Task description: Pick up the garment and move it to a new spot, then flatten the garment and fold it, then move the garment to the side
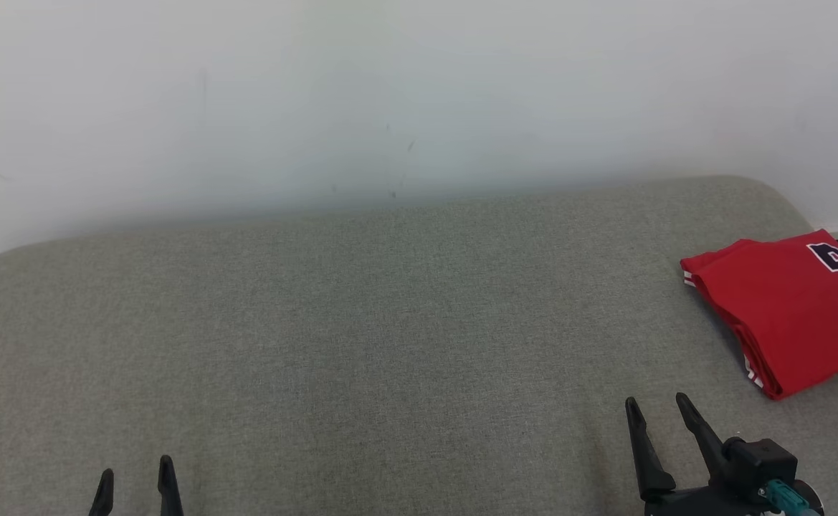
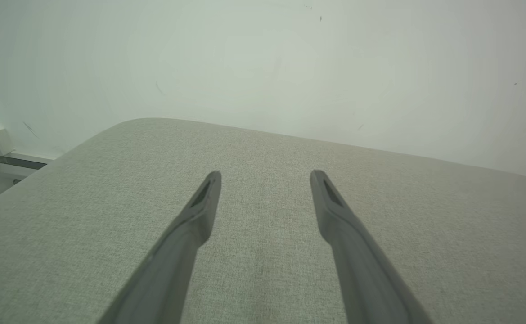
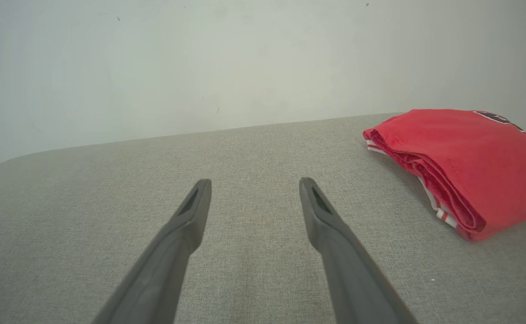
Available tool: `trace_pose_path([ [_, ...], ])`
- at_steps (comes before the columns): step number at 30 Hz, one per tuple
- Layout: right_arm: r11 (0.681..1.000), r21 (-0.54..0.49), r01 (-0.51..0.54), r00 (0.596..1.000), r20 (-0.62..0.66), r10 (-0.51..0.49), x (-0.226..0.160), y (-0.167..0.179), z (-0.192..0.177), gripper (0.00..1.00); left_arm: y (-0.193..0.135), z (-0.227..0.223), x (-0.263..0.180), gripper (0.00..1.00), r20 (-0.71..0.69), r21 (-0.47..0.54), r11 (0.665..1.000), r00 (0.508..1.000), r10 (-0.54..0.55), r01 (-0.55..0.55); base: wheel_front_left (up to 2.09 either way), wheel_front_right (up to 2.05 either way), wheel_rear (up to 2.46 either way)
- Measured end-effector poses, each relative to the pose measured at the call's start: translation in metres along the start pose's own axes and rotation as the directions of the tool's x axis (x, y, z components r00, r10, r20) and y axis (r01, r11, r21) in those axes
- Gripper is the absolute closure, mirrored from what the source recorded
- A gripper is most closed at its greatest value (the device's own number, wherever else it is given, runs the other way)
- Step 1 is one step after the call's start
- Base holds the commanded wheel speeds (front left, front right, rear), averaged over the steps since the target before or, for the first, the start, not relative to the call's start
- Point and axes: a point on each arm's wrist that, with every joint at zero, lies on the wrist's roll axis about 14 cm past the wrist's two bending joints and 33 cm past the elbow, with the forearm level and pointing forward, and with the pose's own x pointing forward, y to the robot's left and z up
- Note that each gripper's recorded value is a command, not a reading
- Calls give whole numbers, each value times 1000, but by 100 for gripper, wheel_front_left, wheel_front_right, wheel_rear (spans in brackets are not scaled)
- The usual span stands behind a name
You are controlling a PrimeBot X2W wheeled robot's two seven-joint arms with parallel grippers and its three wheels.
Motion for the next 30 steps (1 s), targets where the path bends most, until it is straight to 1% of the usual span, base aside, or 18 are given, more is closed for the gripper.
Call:
trace_pose_path([
  [22,1000,7,3,1000,4,-3,2,-1,1,0,-2,-1,2,0,-4,7,1000,1000,-1,1,0,0,0],
  [23,1000,7,3,1000,4,-3,2,-1,1,100,-2,-2,2,100,-5,7,1000,1000,-1,1,0,0,0],
  [25,1000,10,4,1000,-6,-4,0,0,-3,100,-1,-5,2,100,-15,5,1000,1000,1,-1,0,0,0],
  [28,1000,20,16,998,-54,-14,-8,-2,-19,100,1,-16,-2,100,-54,0,1000,998,11,-11,0,0,0],
  [30,999,44,28,997,-78,-24,-11,-3,-25,100,3,-22,-4,100,-79,-20,999,997,23,-24,0,0,0],
])
